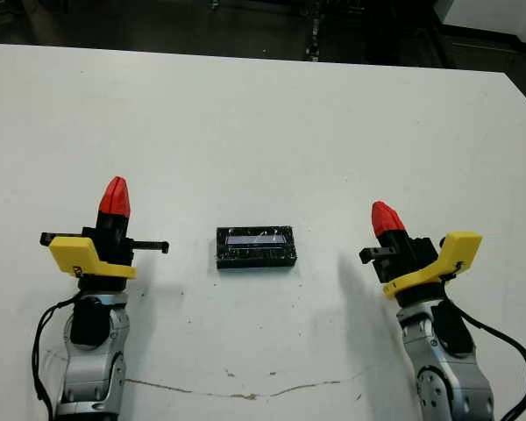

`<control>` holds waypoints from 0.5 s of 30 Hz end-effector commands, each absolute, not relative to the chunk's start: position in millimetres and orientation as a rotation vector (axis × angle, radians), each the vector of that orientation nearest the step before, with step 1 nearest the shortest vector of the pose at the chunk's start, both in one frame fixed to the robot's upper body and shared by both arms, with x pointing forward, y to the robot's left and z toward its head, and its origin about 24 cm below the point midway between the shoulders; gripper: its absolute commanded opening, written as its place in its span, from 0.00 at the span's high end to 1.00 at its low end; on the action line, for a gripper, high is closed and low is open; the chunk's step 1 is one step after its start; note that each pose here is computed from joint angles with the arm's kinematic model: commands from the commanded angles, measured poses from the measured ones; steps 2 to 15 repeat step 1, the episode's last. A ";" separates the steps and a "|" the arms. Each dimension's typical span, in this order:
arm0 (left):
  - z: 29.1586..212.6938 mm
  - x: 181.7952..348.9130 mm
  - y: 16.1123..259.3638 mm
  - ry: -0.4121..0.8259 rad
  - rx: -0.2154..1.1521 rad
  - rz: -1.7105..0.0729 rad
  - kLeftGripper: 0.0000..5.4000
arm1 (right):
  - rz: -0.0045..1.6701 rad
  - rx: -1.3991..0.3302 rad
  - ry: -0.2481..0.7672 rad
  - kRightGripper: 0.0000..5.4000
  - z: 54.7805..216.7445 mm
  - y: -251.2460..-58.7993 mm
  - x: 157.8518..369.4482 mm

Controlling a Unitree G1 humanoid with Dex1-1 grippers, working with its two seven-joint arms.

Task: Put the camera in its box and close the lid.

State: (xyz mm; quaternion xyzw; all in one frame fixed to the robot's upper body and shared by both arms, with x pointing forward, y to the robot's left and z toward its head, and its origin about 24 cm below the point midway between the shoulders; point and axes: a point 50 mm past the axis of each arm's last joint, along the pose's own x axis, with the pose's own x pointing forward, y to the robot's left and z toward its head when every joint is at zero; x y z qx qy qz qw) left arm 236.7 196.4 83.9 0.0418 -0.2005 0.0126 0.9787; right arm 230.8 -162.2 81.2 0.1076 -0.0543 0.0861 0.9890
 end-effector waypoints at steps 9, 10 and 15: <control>79.0 234.5 197.1 -0.375 0.092 0.034 1.00 | 0.165 0.223 -0.101 1.00 78.9 -163.6 229.5; 79.0 234.5 197.1 -0.375 0.092 0.034 1.00 | 0.165 0.223 -0.101 1.00 78.9 -163.6 229.5; 79.0 234.5 197.1 -0.375 0.092 0.034 1.00 | 0.165 0.223 -0.101 1.00 78.9 -163.6 229.5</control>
